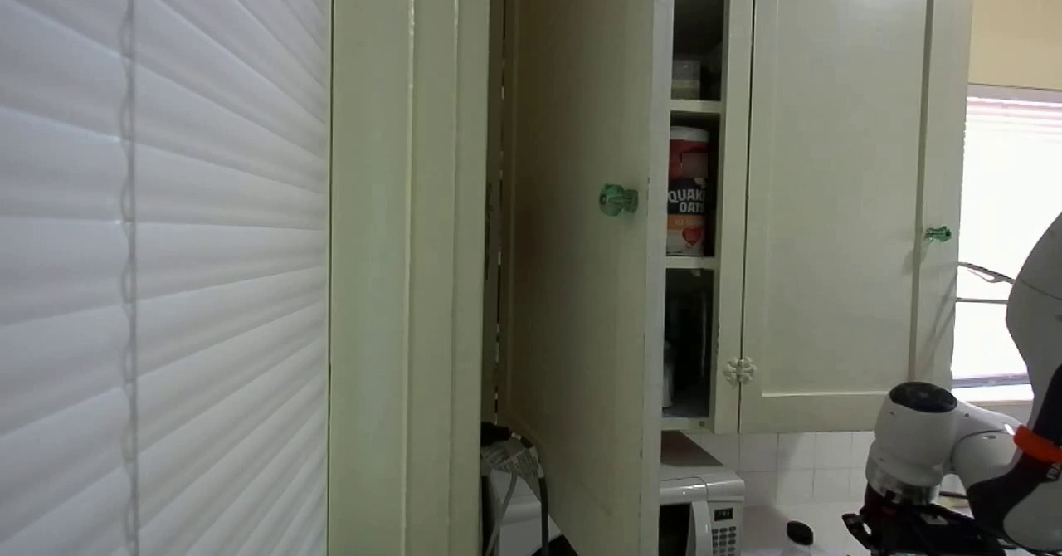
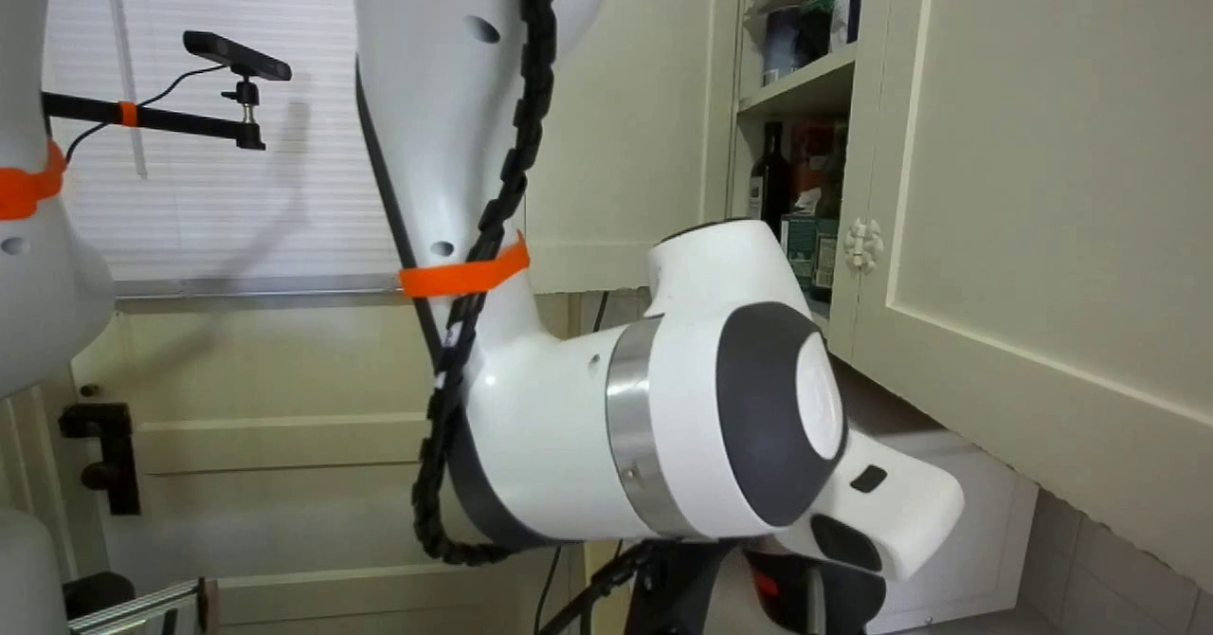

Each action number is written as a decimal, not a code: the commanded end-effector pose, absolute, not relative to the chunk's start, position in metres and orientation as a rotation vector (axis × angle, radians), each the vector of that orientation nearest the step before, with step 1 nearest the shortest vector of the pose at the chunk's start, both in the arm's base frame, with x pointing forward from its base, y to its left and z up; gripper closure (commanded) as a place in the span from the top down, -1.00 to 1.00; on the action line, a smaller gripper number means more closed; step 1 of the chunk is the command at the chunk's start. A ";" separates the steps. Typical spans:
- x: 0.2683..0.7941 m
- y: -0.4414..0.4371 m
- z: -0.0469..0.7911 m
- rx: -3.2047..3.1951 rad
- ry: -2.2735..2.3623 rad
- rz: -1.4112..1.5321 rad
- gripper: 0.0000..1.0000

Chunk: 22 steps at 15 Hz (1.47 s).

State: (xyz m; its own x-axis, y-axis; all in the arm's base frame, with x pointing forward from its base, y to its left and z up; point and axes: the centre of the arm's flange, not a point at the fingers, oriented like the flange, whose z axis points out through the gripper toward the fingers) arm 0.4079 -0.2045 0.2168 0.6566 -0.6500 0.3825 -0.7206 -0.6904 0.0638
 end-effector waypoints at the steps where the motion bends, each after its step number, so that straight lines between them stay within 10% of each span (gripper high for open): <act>1: 0.386 -0.202 0.257 2.673 -1.145 0.538 -1.00; 22: 0.313 -0.256 0.341 2.405 -1.200 0.313 -1.00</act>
